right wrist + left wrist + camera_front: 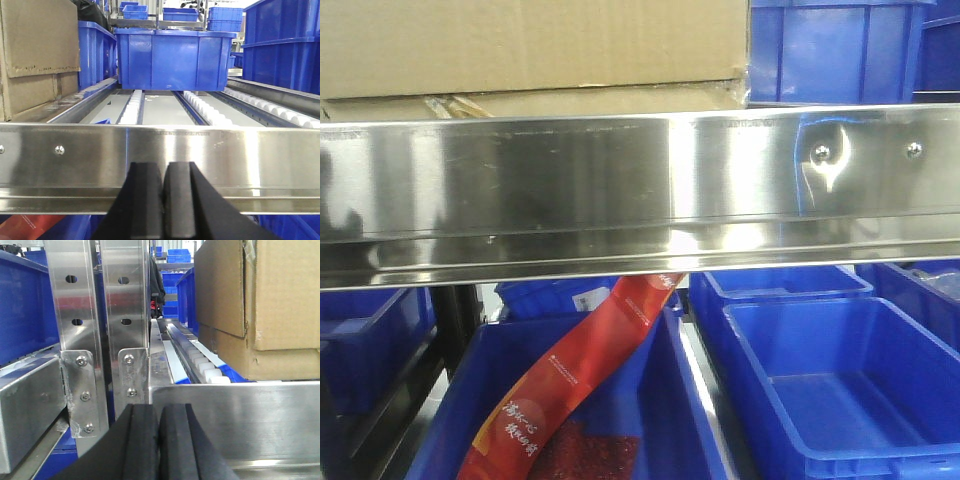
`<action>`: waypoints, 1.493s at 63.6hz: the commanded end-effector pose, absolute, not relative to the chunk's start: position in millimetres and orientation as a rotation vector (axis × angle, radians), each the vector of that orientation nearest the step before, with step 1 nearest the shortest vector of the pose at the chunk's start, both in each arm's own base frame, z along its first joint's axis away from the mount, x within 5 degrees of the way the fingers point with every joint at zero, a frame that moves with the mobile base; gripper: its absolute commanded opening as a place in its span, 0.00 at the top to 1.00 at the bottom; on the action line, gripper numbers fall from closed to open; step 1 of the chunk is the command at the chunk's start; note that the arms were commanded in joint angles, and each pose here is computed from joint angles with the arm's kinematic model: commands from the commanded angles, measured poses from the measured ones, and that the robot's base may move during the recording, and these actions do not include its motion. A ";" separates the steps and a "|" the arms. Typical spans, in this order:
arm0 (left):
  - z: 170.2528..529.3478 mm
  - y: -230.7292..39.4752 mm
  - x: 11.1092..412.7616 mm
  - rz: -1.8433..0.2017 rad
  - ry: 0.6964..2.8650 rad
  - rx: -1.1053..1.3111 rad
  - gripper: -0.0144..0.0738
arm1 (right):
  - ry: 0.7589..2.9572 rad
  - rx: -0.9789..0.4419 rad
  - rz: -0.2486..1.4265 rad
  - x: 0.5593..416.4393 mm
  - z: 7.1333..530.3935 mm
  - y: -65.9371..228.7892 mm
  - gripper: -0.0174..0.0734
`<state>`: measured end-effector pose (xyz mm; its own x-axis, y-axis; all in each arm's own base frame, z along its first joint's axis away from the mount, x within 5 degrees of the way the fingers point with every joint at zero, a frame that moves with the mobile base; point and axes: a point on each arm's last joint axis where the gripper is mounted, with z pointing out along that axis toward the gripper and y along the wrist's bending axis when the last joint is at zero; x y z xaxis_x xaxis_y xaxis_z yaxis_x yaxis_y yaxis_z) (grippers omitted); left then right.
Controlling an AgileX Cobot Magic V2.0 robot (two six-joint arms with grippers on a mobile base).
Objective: Grab carton from right shelf to conveyor
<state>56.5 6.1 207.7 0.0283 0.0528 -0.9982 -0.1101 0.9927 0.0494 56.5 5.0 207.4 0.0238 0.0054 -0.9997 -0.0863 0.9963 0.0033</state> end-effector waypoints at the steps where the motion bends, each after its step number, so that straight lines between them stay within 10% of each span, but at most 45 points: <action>1: 210.0 6.1 56.0 0.121 1.519 -0.051 0.84 | 1.517 -0.071 0.059 56.2 210.0 4.8 0.87; 73: 263.3 4.5 44.2 0.028 1.347 -0.121 0.78 | 1.352 -0.022 0.112 45.1 261.0 3.8 0.86; 90: 346.6 1.1 27.9 0.084 1.376 -0.020 0.45 | 1.303 -0.029 0.116 43.6 333.5 4.3 0.19; 95: 363.3 0.6 31.8 0.061 1.371 -0.001 0.36 | 1.315 -0.029 0.116 50.7 347.8 4.9 0.18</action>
